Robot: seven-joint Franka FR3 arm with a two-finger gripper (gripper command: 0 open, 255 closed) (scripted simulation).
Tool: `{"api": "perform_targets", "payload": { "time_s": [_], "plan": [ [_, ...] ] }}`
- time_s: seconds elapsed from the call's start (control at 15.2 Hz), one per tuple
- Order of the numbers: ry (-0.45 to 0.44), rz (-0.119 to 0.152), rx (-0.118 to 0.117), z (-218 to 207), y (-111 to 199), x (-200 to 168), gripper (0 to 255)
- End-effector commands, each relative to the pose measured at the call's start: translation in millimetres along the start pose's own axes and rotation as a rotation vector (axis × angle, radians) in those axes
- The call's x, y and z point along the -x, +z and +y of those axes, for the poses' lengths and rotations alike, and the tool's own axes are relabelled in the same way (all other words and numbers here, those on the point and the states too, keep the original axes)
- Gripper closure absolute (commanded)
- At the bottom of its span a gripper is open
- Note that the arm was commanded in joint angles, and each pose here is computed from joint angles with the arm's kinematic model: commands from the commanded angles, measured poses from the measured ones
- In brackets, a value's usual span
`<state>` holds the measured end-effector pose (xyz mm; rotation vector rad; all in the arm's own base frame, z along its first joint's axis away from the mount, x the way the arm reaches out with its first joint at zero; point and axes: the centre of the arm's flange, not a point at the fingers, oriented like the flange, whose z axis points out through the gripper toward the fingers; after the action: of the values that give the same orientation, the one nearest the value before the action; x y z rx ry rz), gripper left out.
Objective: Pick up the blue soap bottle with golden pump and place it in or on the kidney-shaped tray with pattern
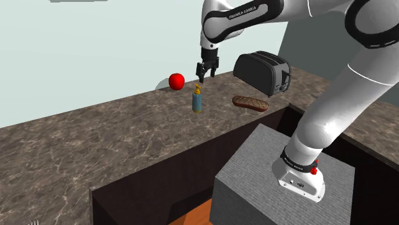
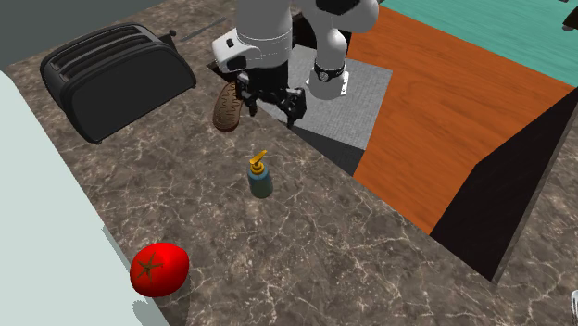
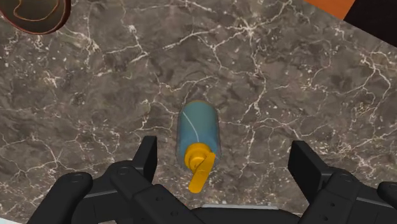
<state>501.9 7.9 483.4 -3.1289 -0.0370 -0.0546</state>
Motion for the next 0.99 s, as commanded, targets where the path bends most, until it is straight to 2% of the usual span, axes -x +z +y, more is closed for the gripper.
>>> {"api": "perform_targets", "payload": {
  "time_s": [0.0, 0.26, 0.79, 0.92],
  "plan": [
    [0.006, -0.009, 0.009, 1.5, 17.3, -24.8, 0],
    [0.019, -0.024, 0.027, 6.7, 46.7, -70.4, 0],
    [0.019, -0.025, 0.028, 8.1, 88.2, -71.8, 0],
    [0.019, -0.025, 0.028, 8.1, 88.2, -71.7, 0]
  ]
}}
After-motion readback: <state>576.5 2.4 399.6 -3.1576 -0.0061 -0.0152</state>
